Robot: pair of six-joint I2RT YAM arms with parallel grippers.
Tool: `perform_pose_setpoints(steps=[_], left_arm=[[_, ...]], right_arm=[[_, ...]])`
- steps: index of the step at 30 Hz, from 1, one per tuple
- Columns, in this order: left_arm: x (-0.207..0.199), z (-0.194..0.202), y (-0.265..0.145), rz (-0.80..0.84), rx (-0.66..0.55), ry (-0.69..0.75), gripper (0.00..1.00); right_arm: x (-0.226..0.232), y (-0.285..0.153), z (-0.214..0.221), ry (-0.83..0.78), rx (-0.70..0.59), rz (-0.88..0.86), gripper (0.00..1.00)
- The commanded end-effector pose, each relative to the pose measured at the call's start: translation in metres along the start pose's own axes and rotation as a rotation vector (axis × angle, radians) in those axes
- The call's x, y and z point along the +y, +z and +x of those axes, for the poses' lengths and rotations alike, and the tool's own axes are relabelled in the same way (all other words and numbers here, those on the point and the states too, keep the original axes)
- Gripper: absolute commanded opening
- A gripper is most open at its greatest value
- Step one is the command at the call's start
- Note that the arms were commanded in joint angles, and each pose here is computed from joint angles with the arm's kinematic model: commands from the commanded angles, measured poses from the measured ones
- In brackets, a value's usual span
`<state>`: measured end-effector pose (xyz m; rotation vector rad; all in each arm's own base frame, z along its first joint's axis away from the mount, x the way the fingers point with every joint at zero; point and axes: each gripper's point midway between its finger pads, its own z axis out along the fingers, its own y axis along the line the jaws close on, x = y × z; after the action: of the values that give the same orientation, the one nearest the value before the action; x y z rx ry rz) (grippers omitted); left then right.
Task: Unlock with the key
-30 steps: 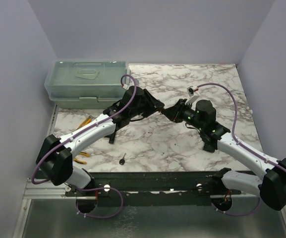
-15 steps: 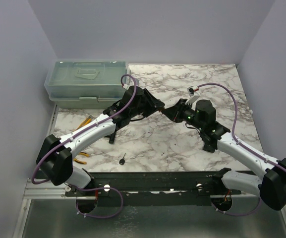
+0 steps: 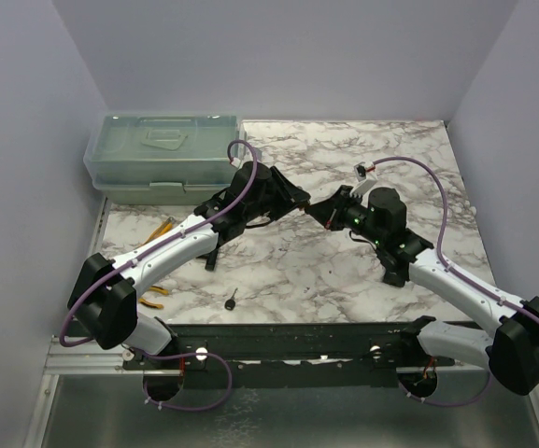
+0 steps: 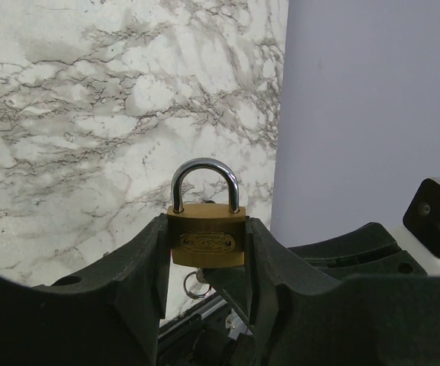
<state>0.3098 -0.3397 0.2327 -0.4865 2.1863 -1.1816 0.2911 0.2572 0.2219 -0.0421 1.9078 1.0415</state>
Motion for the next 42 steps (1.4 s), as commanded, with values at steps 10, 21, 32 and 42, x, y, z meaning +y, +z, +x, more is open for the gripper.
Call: perform_pose_setpoints(steps=[10, 21, 32, 42], left_arm=[[-0.035, -0.005, -0.020, 0.157, -0.015, -0.014, 0.00], [-0.050, -0.006, -0.031, 0.227, -0.018, -0.009, 0.00], [-0.063, -0.006, -0.044, 0.299, -0.018, -0.002, 0.00], [-0.076, -0.006, -0.057, 0.368, -0.019, 0.018, 0.00]], right_arm=[[0.015, 0.005, -0.021, 0.081, -0.087, -0.035, 0.00], [0.025, 0.006, -0.034, 0.102, -0.125, -0.063, 0.00], [0.039, 0.005, -0.048, 0.121, -0.159, -0.109, 0.00], [0.051, 0.005, -0.058, 0.137, -0.179, -0.153, 0.00]])
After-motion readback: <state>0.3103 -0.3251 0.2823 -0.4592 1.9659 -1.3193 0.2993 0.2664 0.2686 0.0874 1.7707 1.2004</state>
